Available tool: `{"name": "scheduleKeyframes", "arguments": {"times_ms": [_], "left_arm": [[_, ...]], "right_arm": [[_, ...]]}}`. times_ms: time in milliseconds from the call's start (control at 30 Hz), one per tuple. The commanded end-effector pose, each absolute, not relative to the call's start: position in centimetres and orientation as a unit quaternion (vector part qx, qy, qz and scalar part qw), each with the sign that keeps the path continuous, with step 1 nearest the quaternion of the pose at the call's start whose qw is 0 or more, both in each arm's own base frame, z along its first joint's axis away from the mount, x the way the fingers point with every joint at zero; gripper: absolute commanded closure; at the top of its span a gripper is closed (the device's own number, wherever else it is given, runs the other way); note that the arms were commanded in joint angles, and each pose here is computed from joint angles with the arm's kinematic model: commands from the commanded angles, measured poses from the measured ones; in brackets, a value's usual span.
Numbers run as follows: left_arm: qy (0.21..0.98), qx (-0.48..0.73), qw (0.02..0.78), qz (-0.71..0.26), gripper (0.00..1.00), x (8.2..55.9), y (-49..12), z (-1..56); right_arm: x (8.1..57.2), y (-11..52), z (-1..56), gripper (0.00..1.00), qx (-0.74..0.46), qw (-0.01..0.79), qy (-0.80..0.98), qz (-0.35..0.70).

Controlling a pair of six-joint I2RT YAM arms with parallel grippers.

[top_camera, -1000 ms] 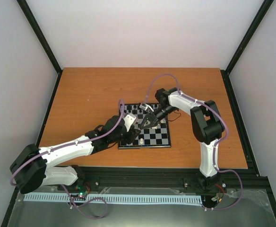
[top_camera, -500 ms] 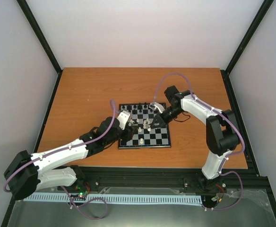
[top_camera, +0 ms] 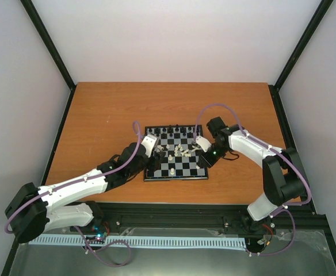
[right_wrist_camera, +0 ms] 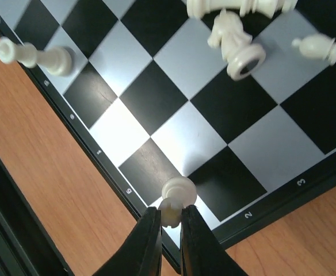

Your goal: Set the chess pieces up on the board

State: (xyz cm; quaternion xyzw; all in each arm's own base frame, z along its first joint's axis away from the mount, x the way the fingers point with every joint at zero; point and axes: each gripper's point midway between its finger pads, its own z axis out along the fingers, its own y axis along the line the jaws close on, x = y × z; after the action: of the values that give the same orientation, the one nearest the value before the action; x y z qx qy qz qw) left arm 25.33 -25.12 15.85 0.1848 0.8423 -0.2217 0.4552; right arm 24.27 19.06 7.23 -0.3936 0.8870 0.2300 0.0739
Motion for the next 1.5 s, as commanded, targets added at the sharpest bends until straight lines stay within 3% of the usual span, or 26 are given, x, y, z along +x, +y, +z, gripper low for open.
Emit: {"name": "scheduleKeyframes", "arguments": {"times_ms": [0, 133, 367, 633, 867, 1467], "left_arm": [[0.842, 0.174, 0.460, -0.224, 0.44, 25.8, -25.3, 16.3], [0.843, 0.173, 0.459, -0.222, 0.44, 25.8, -25.2, 16.3], [0.844, 0.174, 0.456, -0.223, 0.44, 25.7, -25.3, 16.2], [0.847, 0.181, 0.445, -0.228, 0.44, 25.6, -25.8, 15.8], [0.848, 0.185, 0.440, -0.229, 0.44, 25.6, -26.0, 15.5], [0.851, 0.189, 0.434, -0.228, 0.44, 25.6, -26.2, 15.2]], "right_arm": [[24.4, 18.4, 7.0, 0.90, -0.415, 0.091, 0.881, 0.208], [24.2, 18.2, 6.6, 0.85, -0.417, 0.088, 0.881, 0.205], [24.9, 17.9, 7.2, 0.57, -0.419, 0.103, 0.882, 0.188], [25.4, 18.0, 7.1, 0.54, -0.433, 0.116, 0.876, 0.178], [25.1, 19.3, 6.6, 0.56, -0.449, 0.107, 0.867, 0.185], [23.7, 19.2, 4.8, 0.87, -0.468, 0.084, 0.864, 0.164]]}}
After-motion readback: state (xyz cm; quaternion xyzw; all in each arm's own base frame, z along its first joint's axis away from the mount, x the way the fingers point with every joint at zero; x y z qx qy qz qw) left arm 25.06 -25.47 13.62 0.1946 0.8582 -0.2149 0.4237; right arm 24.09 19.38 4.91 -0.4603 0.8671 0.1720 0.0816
